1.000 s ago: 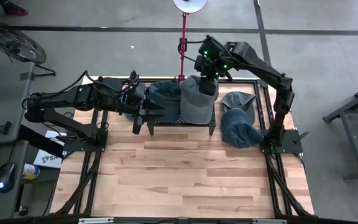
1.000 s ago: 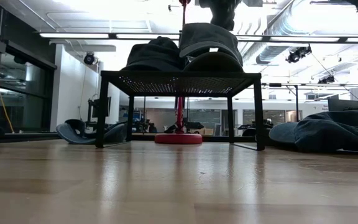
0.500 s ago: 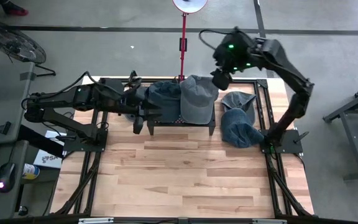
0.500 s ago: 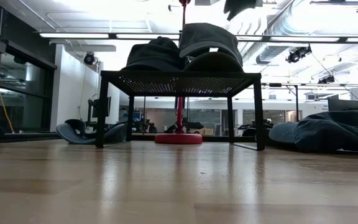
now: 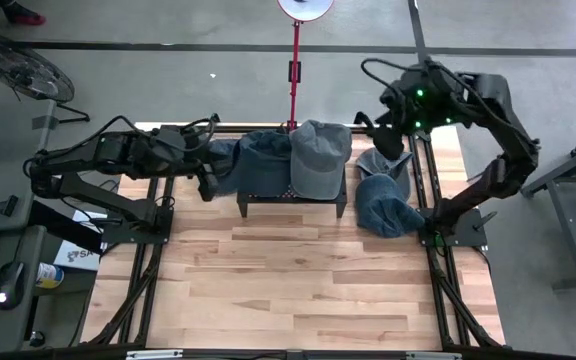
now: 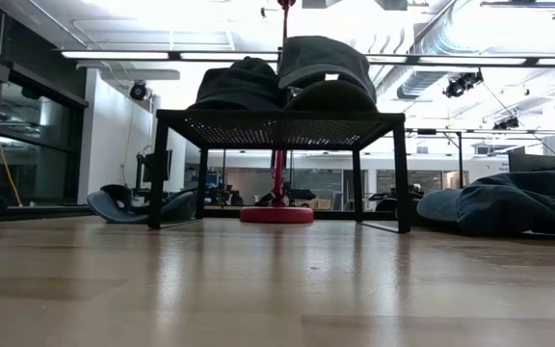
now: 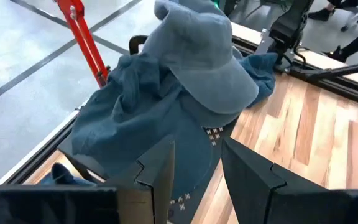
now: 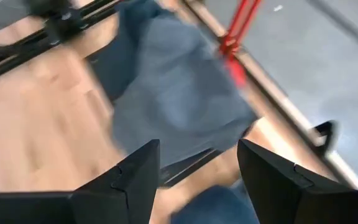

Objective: Pick & Place hat
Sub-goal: Stack the right black cap on the black cap

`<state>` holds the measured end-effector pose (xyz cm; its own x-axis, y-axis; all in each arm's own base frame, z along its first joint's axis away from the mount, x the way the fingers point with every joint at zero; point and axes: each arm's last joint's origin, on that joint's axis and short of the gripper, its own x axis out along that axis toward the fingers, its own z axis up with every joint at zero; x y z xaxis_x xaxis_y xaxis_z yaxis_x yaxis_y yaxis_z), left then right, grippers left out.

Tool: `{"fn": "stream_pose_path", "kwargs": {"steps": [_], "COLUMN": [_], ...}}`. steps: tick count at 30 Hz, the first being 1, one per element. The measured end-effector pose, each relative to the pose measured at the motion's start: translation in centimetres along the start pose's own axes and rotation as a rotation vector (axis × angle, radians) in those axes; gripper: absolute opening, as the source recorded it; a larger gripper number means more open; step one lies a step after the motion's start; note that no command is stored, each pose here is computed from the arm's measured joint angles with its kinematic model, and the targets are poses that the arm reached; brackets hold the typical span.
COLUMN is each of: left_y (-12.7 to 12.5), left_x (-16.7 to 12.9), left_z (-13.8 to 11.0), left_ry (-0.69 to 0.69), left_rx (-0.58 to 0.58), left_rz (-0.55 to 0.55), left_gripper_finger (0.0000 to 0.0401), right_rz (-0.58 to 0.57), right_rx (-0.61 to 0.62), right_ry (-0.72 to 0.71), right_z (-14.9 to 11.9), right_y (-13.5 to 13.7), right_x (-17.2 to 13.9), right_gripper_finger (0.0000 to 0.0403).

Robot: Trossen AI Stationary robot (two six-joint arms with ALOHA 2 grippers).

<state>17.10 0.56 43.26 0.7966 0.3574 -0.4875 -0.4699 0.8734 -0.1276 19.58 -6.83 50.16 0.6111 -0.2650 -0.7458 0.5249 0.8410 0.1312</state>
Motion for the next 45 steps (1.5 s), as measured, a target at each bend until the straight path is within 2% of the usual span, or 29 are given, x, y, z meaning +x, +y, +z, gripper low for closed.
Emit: {"fn": "stream_pose_path", "kwargs": {"steps": [4,8,18,23,31,36,41,45], "left_y": [0.1,0.1,-0.1,-0.1,-0.2,-0.2,-0.3,-0.3], "left_x": [-0.3,-0.3,-0.3,-0.3,-0.3,-0.3,-0.3,-0.3], "left_z": [0.0,0.0,-0.1,-0.1,-0.1,-0.1,-0.1,-0.1], "left_ry": [-0.006,-0.001,0.019,0.027,0.034,0.035,0.04,0.04], "left_rx": [-0.003,-0.004,0.005,0.011,0.051,0.058,0.058,0.058], "left_rz": [-0.004,-0.024,-0.073,-0.094,-0.12,-0.125,-0.139,-0.139], "left_gripper_finger": [0.0131,0.0131,0.0131,0.0131,0.0131,0.0131,0.0131,0.0131], "right_rz": [0.054,0.052,0.01,-0.065,-0.13,-0.284,-0.413,-0.422], "right_rx": [0.015,0.079,0.236,0.278,0.354,0.418,0.405,0.371], "right_ry": [0.065,0.185,0.595,0.716,0.673,0.627,0.581,0.551], "right_z": [-1.3,-3.4,-11.8,-15.8,-20.9,-23.5,-25.4,-26.7], "right_y": [1.7,2.9,5.7,7.0,7.9,6.5,5.0,4.3], "right_x": [0.6,2.4,7.3,9.7,15.1,17.4,18.6,19.6], "right_gripper_finger": [0.0208,0.0208,0.0208,0.0208,0.0209,0.0209,0.0209,0.0209]}}
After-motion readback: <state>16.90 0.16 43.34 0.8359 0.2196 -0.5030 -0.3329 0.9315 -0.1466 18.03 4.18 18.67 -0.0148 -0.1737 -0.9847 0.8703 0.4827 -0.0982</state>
